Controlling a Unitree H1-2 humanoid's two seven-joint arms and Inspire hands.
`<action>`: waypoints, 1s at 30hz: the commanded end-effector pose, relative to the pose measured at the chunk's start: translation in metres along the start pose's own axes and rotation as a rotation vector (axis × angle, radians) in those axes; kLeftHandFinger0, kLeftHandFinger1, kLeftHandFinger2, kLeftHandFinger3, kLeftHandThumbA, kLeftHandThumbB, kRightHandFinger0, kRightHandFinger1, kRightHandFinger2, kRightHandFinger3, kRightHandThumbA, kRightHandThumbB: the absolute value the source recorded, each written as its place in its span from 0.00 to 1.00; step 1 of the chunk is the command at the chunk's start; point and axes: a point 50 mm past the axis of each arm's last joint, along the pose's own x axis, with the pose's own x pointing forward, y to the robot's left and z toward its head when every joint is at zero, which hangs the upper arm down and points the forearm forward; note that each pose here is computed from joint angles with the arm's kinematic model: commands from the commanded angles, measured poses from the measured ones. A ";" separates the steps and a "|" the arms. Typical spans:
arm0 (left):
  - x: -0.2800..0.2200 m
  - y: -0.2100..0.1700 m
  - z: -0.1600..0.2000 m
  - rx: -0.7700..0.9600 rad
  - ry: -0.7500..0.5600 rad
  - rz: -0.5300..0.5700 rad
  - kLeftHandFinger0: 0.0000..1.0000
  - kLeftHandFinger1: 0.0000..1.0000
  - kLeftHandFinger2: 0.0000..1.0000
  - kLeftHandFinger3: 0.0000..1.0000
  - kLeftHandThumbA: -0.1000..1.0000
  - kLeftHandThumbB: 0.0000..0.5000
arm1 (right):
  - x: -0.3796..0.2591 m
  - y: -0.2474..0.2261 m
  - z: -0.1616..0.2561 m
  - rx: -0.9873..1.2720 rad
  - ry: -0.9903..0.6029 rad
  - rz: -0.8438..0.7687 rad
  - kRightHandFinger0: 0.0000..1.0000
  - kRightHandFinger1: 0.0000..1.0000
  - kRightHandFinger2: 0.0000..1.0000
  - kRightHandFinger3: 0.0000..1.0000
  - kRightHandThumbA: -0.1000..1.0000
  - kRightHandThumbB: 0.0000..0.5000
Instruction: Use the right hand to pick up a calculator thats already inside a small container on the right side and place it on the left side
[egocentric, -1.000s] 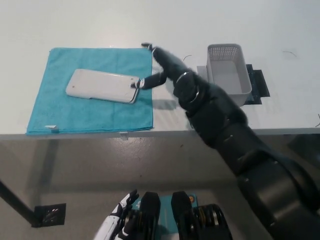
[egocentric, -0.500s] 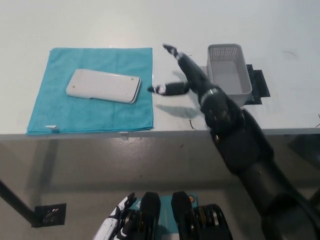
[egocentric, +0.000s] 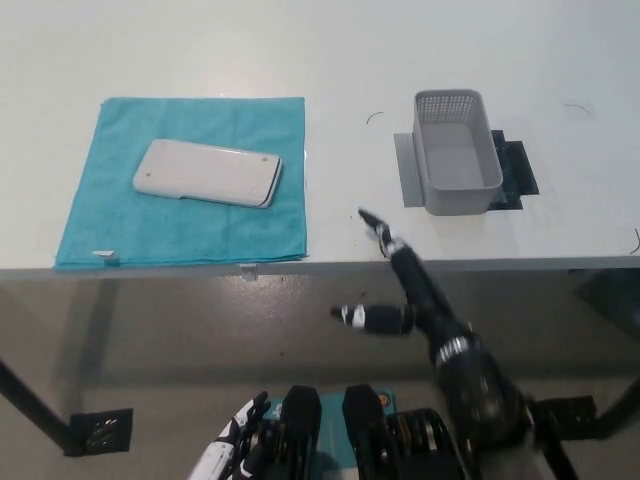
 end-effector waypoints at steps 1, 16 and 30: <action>-0.019 0.014 -0.004 0.018 -0.032 0.026 1.00 1.00 1.00 1.00 1.00 0.05 | -0.241 -0.036 0.198 0.472 -1.175 -0.350 1.00 1.00 1.00 1.00 1.00 0.77; -0.015 0.013 -0.003 0.026 -0.039 0.037 1.00 1.00 1.00 1.00 1.00 0.00 | -0.265 -0.054 0.105 0.362 -0.781 -0.362 1.00 1.00 1.00 1.00 1.00 0.69; -0.018 0.014 -0.004 0.013 -0.034 0.045 1.00 1.00 1.00 1.00 1.00 0.01 | -0.204 -0.045 -0.090 0.281 -0.109 -0.470 1.00 1.00 1.00 1.00 1.00 0.52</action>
